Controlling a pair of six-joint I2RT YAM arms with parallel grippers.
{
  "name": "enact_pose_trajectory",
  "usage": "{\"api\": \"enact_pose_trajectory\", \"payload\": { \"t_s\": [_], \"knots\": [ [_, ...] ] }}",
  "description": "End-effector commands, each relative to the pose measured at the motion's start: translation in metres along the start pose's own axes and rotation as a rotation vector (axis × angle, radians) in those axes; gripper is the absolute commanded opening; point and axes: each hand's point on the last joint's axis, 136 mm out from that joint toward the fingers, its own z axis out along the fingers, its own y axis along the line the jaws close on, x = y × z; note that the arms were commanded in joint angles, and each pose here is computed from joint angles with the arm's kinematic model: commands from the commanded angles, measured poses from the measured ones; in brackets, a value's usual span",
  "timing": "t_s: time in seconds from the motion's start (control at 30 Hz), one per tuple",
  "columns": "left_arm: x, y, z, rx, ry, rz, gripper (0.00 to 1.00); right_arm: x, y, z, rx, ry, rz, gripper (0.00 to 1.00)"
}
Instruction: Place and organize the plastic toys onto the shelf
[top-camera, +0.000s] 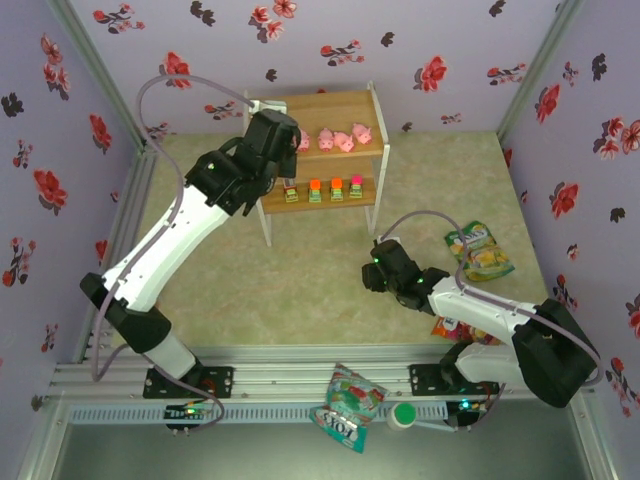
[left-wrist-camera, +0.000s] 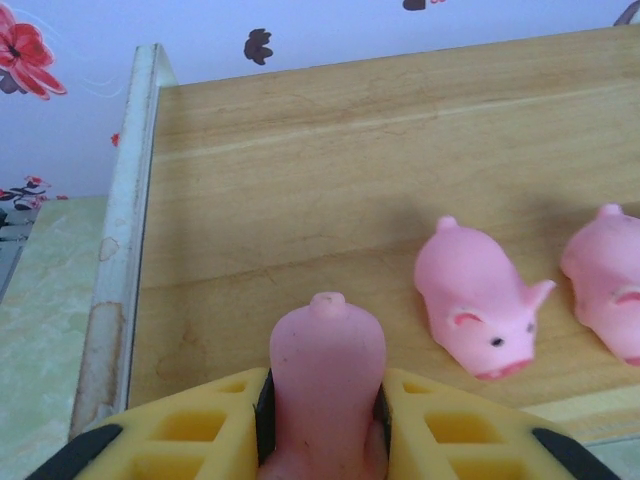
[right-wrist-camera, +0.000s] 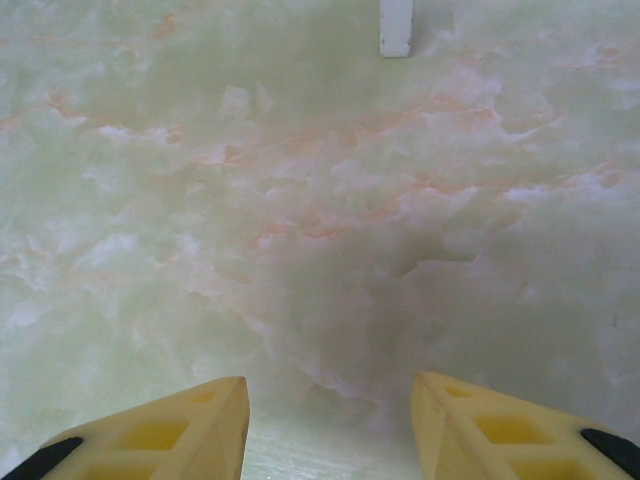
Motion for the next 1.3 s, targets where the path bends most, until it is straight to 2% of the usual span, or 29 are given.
{"api": "enact_pose_trajectory", "payload": {
  "t_s": [0.0, 0.9, 1.27],
  "knots": [
    [-0.008, 0.003, 0.003, 0.01, -0.001, -0.009, 0.33, -0.006, -0.004, -0.001, 0.018, -0.029, -0.005, 0.47],
    [-0.005, 0.0, 0.029, 0.015, 0.03, -0.038, 0.34, -0.006, -0.002, 0.0, 0.011, -0.019, -0.004, 0.47],
    [-0.004, 0.0, 0.033, 0.011, 0.036, -0.042, 0.41, -0.004, -0.002, 0.003, 0.014, -0.01, -0.007, 0.47]
  ]
}}
